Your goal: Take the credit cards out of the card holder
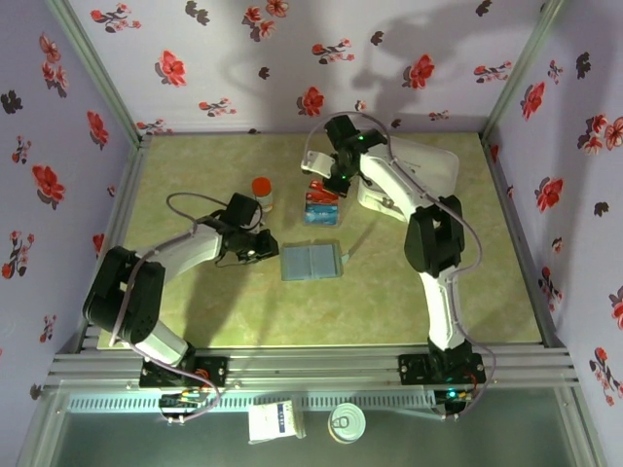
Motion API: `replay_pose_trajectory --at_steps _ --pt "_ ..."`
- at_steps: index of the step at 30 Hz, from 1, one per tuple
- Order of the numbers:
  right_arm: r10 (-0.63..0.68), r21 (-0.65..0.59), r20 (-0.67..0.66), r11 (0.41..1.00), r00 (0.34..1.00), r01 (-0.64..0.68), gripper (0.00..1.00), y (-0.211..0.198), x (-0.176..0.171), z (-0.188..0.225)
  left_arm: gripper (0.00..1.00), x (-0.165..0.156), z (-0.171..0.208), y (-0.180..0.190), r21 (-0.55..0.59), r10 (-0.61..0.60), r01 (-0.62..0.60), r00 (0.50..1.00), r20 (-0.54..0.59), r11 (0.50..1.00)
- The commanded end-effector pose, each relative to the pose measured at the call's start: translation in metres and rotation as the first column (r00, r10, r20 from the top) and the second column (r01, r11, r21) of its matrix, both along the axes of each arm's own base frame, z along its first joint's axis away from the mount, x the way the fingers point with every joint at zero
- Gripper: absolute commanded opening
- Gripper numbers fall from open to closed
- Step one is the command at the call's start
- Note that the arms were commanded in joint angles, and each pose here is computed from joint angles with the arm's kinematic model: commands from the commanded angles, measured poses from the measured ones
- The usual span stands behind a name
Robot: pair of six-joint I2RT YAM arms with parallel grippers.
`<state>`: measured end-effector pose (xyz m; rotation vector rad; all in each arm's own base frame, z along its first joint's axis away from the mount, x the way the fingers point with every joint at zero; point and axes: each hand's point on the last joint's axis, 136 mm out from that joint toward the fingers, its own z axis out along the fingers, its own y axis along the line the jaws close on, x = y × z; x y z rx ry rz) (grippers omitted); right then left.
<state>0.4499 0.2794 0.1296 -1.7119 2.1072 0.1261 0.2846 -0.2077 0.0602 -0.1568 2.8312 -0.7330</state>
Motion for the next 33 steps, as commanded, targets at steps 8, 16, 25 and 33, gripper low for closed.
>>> replay_pose_trajectory --at_steps 8,16,25,33 --pt "-0.001 -0.032 0.011 0.999 1.000 0.001 0.19 -0.007 0.006 0.002 0.18 -0.003 -0.002 0.031 0.062 0.032 -0.033 0.999 0.019 0.998" --pt "-0.113 0.013 0.077 0.994 0.991 0.112 0.22 -0.025 0.002 0.029 0.29 0.008 0.012 0.066 0.190 0.070 -0.092 0.991 0.118 0.977" --pt "-0.437 0.185 0.139 0.893 0.889 0.410 0.45 -0.077 -0.015 0.046 0.89 0.029 0.035 0.120 0.399 0.110 -0.226 0.950 0.293 0.889" --pt "-0.720 0.312 0.144 0.684 0.679 0.659 0.99 -0.152 -0.044 0.032 1.00 0.046 0.059 0.167 0.543 0.115 -0.390 0.875 0.470 0.744"
